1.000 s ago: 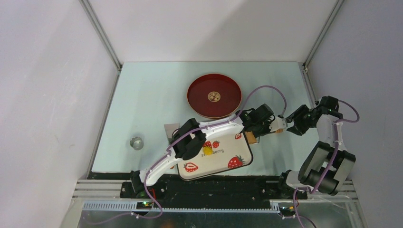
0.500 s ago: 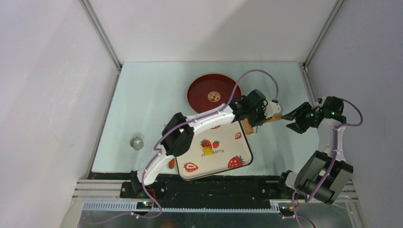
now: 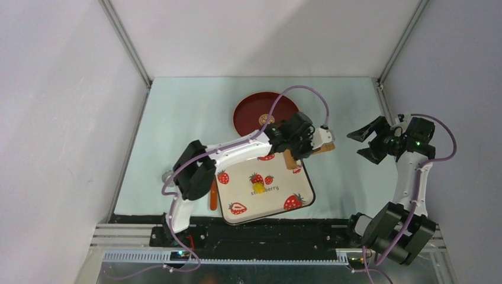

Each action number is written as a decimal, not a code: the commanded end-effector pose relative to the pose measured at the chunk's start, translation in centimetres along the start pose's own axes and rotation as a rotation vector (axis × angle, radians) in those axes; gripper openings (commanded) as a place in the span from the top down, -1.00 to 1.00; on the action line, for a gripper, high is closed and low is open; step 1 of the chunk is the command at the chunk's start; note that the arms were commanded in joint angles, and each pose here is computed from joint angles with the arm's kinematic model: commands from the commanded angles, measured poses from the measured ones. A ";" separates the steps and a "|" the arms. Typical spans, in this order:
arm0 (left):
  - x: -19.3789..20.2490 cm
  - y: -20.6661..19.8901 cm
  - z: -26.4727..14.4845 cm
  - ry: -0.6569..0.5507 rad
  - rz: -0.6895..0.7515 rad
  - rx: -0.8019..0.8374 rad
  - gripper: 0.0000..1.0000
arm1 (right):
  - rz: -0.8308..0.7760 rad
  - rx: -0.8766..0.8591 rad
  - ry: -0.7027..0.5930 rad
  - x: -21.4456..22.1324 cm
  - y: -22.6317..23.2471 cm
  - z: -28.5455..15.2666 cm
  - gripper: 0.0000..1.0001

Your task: Roll out the dumpling wrappers from the dough

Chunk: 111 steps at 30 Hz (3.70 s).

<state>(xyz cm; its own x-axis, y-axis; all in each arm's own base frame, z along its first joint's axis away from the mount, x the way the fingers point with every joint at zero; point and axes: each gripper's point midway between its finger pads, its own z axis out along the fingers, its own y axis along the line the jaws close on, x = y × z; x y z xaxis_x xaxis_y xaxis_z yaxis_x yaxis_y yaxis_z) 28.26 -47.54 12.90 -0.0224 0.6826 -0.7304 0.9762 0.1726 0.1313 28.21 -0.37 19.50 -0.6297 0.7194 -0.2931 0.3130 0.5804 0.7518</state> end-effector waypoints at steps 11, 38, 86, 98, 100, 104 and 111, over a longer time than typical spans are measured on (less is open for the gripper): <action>3.3 0.5 -12.0 -0.049 0.004 -0.165 1.00 | -0.248 -0.243 0.403 9.1 6.1 2.5 -0.99; 4.2 -2.2 -20.0 -0.158 0.073 -0.239 1.00 | -0.305 -0.644 0.890 22.0 17.3 4.7 -0.20; 18.6 -0.1 -23.9 -0.257 -1.372 -0.455 -0.36 | -0.358 -0.339 0.474 14.2 11.2 1.6 1.00; 27.9 -4.9 -21.4 0.098 -1.571 -0.529 -0.18 | -0.355 -0.296 0.473 14.3 9.4 -0.1 1.00; 28.2 -5.2 -21.2 0.117 -1.577 -0.521 -0.15 | -0.351 -0.294 0.471 14.3 9.2 -0.1 1.00; 28.5 -5.2 -20.6 0.157 -1.573 -0.509 -0.15 | -0.338 -0.289 0.471 14.3 8.8 -0.1 1.00; 29.3 -5.3 -19.5 0.226 -1.576 -0.491 -0.11 | -0.318 -0.294 0.452 13.7 8.7 -0.4 1.00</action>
<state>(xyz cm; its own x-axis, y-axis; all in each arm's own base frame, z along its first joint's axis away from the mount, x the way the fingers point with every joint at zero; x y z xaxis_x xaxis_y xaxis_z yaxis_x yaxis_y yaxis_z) 17.27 -14.03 3.62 -0.9253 -0.2930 -0.2408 -0.1952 0.9123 -0.3600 22.20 14.40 20.69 -0.9321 0.2590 -0.2530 -0.0518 0.5962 0.8011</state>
